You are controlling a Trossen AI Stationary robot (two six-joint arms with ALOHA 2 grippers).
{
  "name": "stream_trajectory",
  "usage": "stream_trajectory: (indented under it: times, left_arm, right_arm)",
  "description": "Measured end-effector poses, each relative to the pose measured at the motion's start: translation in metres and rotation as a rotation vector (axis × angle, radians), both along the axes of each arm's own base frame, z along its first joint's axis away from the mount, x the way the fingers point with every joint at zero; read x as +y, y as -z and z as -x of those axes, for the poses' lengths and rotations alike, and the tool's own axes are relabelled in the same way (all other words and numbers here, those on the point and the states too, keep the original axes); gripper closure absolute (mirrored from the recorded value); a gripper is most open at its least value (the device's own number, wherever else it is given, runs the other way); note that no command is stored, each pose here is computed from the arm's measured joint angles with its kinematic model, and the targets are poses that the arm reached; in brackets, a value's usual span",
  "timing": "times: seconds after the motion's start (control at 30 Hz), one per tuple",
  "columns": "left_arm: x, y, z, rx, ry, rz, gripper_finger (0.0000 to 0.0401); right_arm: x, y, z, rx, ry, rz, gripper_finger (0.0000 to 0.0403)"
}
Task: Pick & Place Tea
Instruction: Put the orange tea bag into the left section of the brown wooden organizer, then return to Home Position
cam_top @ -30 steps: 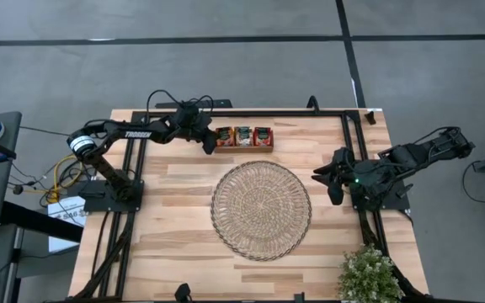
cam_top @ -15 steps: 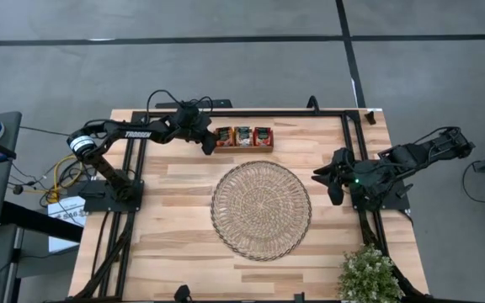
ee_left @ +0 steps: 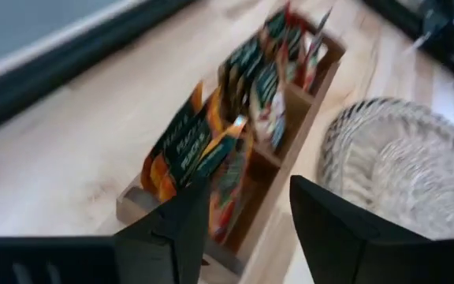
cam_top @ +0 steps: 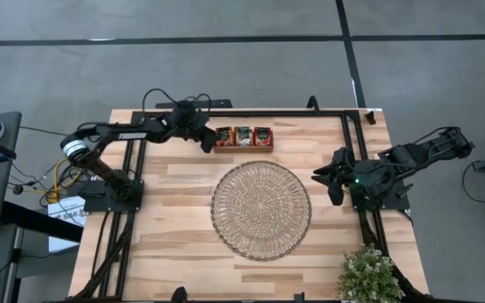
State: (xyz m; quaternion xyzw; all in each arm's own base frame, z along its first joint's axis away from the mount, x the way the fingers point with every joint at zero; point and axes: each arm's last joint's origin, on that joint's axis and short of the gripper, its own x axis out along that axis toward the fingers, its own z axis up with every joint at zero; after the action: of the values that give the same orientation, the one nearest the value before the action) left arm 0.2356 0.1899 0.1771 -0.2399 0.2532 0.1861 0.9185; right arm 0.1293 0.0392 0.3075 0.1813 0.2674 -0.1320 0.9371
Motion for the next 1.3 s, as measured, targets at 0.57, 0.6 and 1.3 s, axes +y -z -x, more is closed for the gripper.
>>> stream_trajectory:
  times: [0.57,0.6,1.3]
  left_arm:
    - [-0.09,-0.134,0.071,-0.359,0.192,-0.136,0.0231]
    - [-0.098,-0.14,0.077,-0.388,0.208,-0.144,0.0231]
    - [-0.17,-0.058,0.093,-0.631,0.345,0.018,0.0231]
  right_arm:
    - [-0.017,-0.007,0.05,-0.177,0.01,0.053,0.0306]
    - [-0.017,-0.004,0.052,-0.205,0.002,0.043,0.0306]
    - [-0.008,0.065,0.039,-0.358,-0.005,-0.035,0.0306]
